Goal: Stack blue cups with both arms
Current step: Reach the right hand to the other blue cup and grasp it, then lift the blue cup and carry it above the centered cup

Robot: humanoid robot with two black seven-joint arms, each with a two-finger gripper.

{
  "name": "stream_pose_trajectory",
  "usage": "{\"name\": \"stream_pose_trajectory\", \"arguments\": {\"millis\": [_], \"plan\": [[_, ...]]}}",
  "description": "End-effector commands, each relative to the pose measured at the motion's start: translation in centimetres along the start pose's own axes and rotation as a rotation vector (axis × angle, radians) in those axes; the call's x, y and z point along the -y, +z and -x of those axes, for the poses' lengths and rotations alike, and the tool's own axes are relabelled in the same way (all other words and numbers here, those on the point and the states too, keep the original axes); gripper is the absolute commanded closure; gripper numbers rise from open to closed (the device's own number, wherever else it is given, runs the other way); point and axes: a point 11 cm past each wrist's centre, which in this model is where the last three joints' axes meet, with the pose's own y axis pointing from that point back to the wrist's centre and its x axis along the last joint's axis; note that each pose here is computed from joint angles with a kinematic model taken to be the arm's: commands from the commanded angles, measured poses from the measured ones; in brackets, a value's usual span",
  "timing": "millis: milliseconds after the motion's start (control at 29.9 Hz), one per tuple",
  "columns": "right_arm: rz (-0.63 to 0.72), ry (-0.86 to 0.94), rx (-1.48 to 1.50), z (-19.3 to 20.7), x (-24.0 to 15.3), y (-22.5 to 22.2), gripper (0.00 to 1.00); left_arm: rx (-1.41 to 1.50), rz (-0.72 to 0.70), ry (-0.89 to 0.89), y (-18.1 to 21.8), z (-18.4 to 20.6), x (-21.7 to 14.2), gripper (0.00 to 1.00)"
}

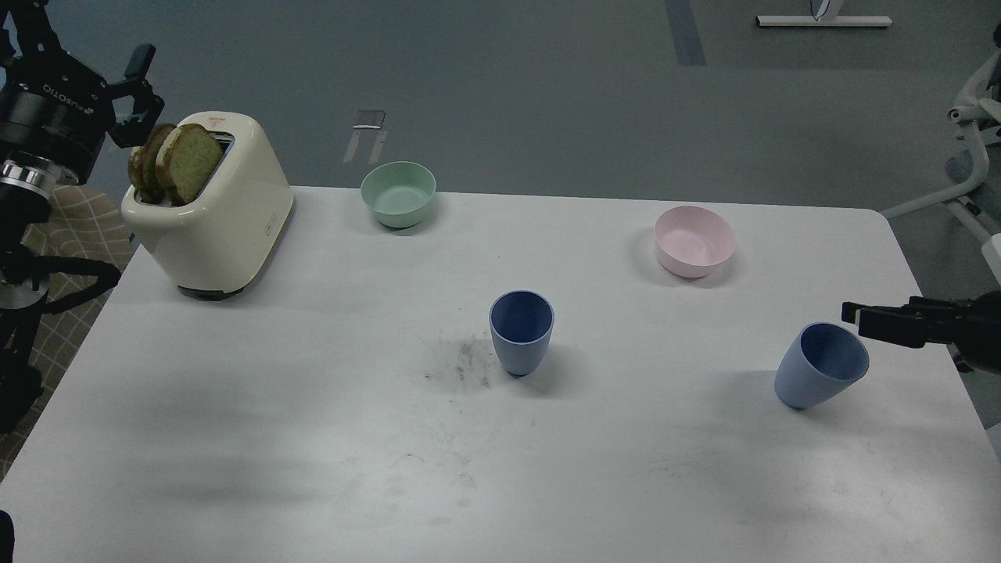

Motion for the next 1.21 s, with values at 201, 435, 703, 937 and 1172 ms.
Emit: {"name": "stream_pose_trajectory", "arguments": {"millis": [201, 435, 703, 937, 1172], "plan": [[0.014, -0.032, -0.068, 1.8, 1.9, -0.8, 0.04, -0.014, -0.001, 0.011, -0.5, 0.1, 0.0, 0.02], [0.031, -0.057, -0.068, 2.9, 2.2, -0.4, 0.1, -0.017, -0.004, 0.007, -0.7, 0.1, -0.1, 0.02], [0.033, -0.069, -0.086, 3.5, 2.5, -0.6, 0.34, -0.013, -0.012, 0.006, -1.0, 0.1, -0.2, 0.02], [0.029, -0.071, -0.087, 3.6, 2.5, -0.7, 0.79, -0.032, -0.014, 0.011, -1.8, 0.3, -0.3, 0.02], [0.028, -0.065, -0.089, 3.3, 2.5, -0.7, 1.0, -0.026, -0.018, 0.014, -1.8, 0.1, -0.5, 0.02]]}}
